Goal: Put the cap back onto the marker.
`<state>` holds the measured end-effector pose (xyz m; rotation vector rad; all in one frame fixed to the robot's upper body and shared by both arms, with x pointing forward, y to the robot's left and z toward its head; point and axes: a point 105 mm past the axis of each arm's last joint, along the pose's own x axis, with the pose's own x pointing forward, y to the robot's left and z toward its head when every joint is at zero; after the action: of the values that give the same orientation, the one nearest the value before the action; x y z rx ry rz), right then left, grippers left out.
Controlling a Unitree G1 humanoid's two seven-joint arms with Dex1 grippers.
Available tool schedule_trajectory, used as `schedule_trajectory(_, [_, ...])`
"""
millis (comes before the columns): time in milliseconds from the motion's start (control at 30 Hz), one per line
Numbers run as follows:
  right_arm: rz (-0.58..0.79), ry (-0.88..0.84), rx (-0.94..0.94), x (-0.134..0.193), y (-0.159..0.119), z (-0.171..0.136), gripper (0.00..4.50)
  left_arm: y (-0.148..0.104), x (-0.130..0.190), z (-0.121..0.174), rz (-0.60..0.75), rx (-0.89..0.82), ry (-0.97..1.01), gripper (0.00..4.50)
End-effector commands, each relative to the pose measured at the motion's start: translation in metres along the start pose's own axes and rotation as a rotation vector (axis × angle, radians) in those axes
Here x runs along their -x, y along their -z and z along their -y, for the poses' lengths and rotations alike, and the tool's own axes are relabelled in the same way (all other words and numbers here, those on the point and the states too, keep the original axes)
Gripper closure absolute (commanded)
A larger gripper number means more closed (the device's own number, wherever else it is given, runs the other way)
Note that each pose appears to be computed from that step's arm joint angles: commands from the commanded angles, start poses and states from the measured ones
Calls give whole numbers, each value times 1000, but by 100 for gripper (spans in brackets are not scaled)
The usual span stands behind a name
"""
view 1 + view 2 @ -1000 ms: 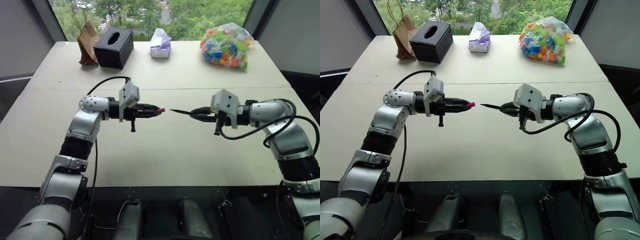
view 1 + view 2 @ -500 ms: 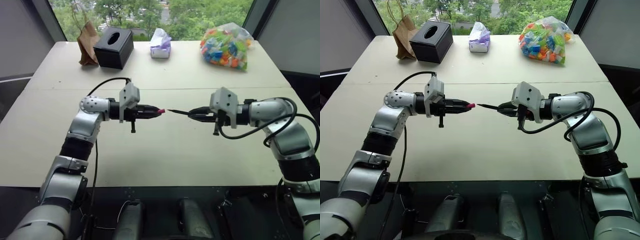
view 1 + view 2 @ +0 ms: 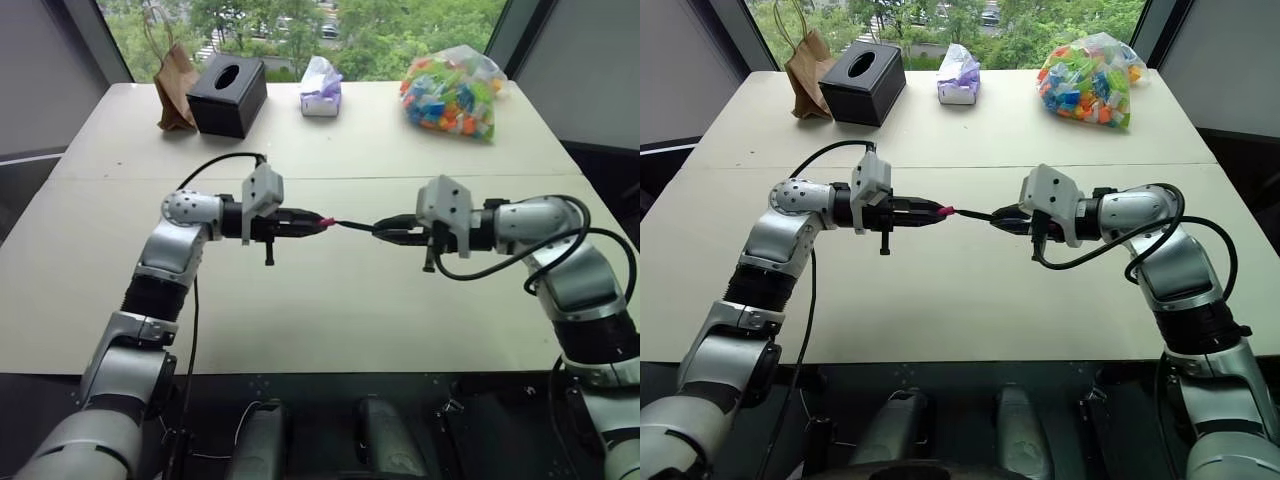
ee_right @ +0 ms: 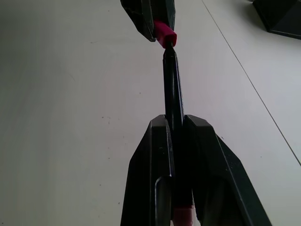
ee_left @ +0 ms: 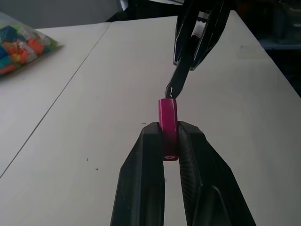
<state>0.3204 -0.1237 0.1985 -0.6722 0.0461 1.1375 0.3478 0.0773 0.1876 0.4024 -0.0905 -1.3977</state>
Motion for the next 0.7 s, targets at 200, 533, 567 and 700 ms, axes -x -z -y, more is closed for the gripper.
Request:
schedule_trajectory(200, [38, -25, 59, -1, -19, -3, 447, -9, -2, 6, 10, -46, 38, 445])
schedule_trajectory(533, [1, -147, 21, -9, -9, -27, 447, 9, -4, 18, -88, -139, 133, 445])
schedule_trajectory(567, [-3, -158, 18, -9, -8, -29, 447, 10, -4, 19, -96, -149, 141, 445])
schedule_trajectory(700, [-11, -188, 8, -12, -6, -34, 447, 11, -6, 20, -103, -174, 148, 445])
